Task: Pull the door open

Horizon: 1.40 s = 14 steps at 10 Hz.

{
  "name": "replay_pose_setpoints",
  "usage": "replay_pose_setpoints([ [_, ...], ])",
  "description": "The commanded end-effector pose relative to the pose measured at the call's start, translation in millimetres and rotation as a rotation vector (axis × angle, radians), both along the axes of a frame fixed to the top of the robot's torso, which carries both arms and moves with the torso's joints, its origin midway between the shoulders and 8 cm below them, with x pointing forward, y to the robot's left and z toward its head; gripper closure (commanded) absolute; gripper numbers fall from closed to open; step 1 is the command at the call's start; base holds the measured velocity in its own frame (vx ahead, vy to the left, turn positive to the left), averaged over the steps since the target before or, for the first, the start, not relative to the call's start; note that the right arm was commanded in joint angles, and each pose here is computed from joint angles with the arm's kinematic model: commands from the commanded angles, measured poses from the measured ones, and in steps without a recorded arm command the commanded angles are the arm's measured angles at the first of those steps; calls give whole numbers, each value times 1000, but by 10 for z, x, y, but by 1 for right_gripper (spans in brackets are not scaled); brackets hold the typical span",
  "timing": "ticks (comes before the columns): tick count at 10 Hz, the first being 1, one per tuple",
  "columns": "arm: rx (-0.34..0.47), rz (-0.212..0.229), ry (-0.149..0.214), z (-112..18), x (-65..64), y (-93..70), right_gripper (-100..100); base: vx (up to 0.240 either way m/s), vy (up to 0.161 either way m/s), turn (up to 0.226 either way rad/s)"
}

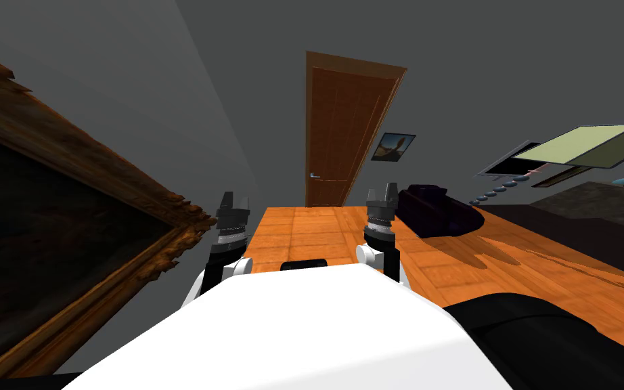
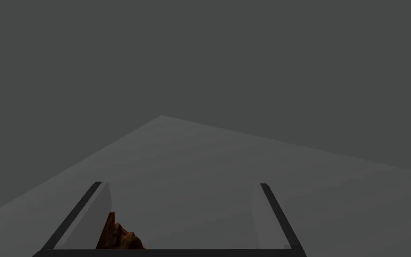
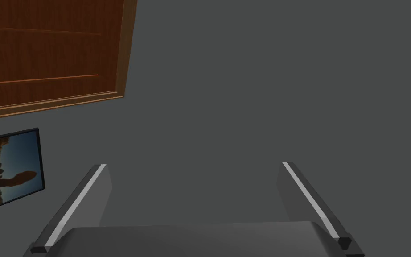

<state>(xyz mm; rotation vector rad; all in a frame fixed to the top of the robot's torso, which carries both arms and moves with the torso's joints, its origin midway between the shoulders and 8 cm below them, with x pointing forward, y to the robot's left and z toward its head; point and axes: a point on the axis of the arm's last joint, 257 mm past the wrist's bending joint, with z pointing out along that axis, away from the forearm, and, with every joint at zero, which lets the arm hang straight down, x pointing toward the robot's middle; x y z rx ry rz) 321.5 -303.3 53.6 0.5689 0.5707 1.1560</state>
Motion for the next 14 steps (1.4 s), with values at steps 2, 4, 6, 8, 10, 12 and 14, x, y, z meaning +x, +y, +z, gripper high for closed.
replay_pose_setpoints([
  [2, 3, 9, 25, -140, 98, -16, -100, 85, 5, 25],
  [4, 7, 16, 47, -267, 182, -32, -100, 117, 17, 21],
  [6, 10, 20, 62, -354, 238, -45, -100, 101, 16, 18],
  [8, 17, 28, 93, -538, 351, -72, -100, 120, 22, 39],
  [10, 22, 32, 111, -648, 415, -89, -100, 114, 10, 18],
  [12, 29, 38, 140, -817, 508, -116, -100, 124, 11, 30],
  [14, 36, 42, 161, -945, 575, -137, -100, 108, 10, 27],
])
